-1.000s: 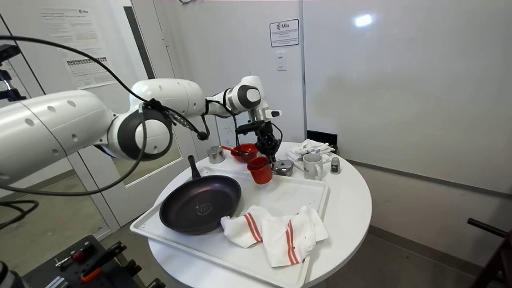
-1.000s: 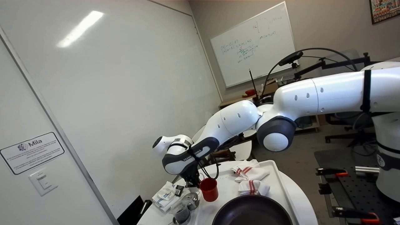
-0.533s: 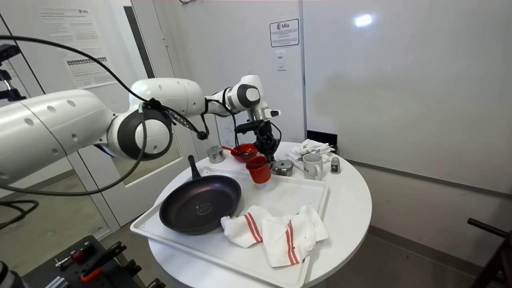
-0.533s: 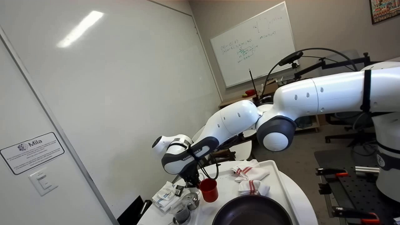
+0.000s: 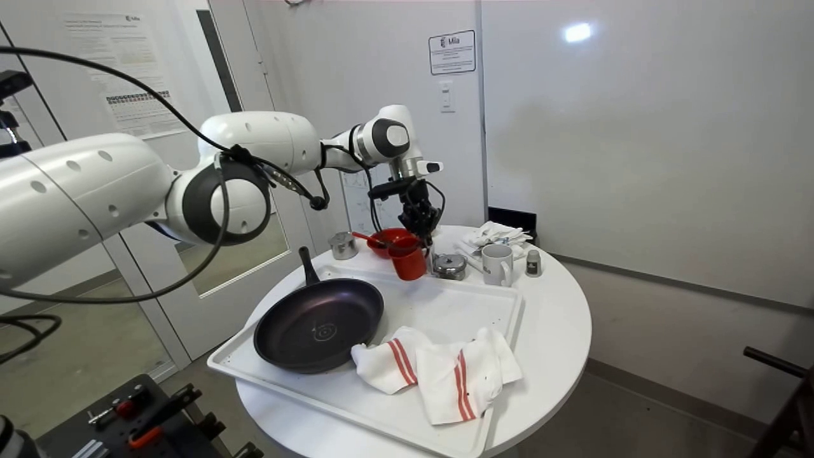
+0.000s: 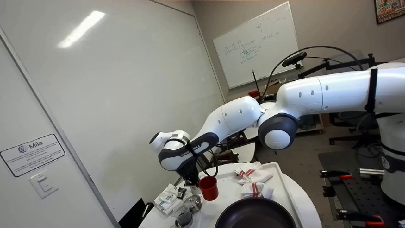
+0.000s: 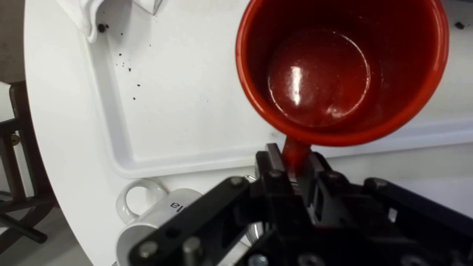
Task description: Move the red cup to the left
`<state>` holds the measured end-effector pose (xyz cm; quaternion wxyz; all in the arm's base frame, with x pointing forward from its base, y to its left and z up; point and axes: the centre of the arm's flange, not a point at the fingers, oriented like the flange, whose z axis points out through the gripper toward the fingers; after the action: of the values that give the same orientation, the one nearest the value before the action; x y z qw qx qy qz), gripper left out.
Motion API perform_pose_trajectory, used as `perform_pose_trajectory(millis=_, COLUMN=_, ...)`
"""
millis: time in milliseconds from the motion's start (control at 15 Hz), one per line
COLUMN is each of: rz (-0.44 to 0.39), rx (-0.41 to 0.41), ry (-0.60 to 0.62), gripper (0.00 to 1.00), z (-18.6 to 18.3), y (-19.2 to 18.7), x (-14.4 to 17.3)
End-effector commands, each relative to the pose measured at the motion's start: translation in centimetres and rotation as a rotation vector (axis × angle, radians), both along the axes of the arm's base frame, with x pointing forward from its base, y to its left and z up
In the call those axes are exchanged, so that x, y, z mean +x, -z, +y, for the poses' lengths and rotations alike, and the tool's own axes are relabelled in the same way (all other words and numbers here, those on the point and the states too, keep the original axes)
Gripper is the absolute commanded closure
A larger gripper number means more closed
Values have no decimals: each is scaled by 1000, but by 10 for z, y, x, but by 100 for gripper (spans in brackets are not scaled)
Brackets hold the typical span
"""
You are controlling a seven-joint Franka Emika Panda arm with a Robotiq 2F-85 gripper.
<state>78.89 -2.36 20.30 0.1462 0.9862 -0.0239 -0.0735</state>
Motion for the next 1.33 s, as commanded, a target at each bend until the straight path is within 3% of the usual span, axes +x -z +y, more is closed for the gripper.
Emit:
perform_pose_trajectory(millis=0, rz=31, rx=13, ry=-22, gripper=96, z=-3, y=-20, x=-73)
perform_pose_trajectory(millis=733, rz=32, rx=60, ry=-8, gripper=96, z=-5, y=-11, x=-78)
perform_pose_trajectory(millis=1267, rz=38, rx=80, ry=-121, gripper=96, z=28, y=-8, x=-76)
